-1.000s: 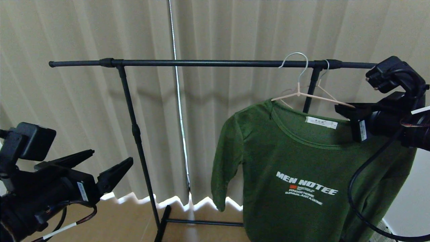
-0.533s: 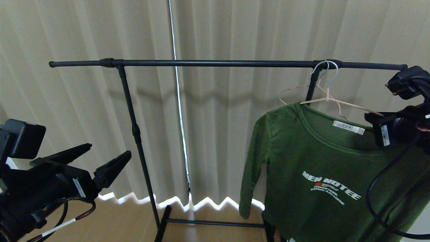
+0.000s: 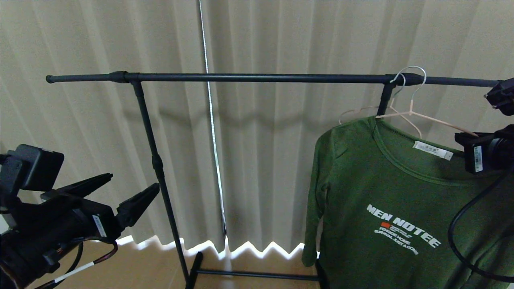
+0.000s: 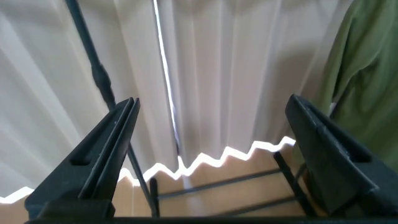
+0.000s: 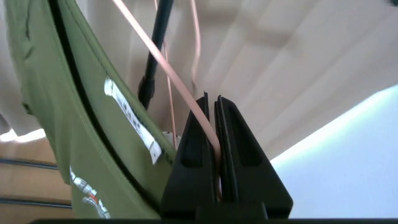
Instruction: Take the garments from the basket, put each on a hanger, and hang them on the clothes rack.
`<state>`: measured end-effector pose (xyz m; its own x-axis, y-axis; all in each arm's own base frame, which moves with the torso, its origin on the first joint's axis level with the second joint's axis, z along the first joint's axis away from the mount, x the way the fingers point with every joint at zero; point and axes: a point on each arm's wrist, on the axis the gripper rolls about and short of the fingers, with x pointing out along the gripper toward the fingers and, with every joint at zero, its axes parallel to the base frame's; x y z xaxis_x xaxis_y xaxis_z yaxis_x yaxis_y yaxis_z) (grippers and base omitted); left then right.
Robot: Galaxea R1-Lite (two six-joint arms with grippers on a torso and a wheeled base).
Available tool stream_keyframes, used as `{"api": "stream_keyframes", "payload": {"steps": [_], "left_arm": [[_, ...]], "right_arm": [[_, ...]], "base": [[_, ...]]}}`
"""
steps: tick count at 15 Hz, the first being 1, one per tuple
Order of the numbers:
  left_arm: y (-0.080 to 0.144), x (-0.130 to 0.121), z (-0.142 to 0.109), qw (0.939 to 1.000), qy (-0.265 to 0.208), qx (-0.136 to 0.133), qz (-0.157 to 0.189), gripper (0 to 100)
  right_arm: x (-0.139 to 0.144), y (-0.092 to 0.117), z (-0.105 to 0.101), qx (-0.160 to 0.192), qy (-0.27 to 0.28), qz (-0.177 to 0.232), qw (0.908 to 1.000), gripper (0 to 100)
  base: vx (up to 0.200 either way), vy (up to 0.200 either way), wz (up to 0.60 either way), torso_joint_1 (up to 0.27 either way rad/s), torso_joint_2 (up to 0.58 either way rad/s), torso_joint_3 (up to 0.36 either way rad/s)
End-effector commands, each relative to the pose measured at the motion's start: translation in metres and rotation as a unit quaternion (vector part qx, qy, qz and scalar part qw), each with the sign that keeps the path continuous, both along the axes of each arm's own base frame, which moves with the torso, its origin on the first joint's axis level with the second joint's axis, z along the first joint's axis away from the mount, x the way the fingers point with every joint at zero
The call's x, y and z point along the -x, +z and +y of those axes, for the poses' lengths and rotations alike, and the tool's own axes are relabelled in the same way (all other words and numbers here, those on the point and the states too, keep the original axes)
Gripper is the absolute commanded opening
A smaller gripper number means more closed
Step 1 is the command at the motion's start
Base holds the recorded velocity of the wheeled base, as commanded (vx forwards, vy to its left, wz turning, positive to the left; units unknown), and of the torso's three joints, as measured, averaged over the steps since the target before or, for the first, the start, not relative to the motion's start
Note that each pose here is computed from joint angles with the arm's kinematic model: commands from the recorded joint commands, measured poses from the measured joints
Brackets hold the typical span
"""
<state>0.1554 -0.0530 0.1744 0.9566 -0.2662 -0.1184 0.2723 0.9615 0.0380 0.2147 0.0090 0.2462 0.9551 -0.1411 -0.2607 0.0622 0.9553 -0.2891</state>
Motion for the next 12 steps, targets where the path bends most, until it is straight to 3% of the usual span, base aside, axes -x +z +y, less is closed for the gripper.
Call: {"api": "stream_keyframes", "payload": {"steps": [1,6,12], "left_arm": [[-0.001,0.0,0.0,1.0,-0.001,-0.001,0.002,100],[-0.003,-0.001,0.0,1.0,0.0,-0.006,0.006,100],[-0.006,0.002,0.0,0.9999,-0.001,-0.008,0.01,100]], "right_arm": [[0.001,0.001,0.0,0.0,0.0,-0.003,1.0,0],[-0.001,0.0,0.002,0.0,0.004,-0.001,1.0,0],[-0.027,-0.003,0.013,0.003,0.016,0.012,0.9998,0]], "base": [[0.2,0.0,0.0,0.007,0.0,0.007],[0.2,0.0,0.0,0.004,0.0,0.001],[0.0,0.0,0.0,0.0,0.0,0.0]]}}
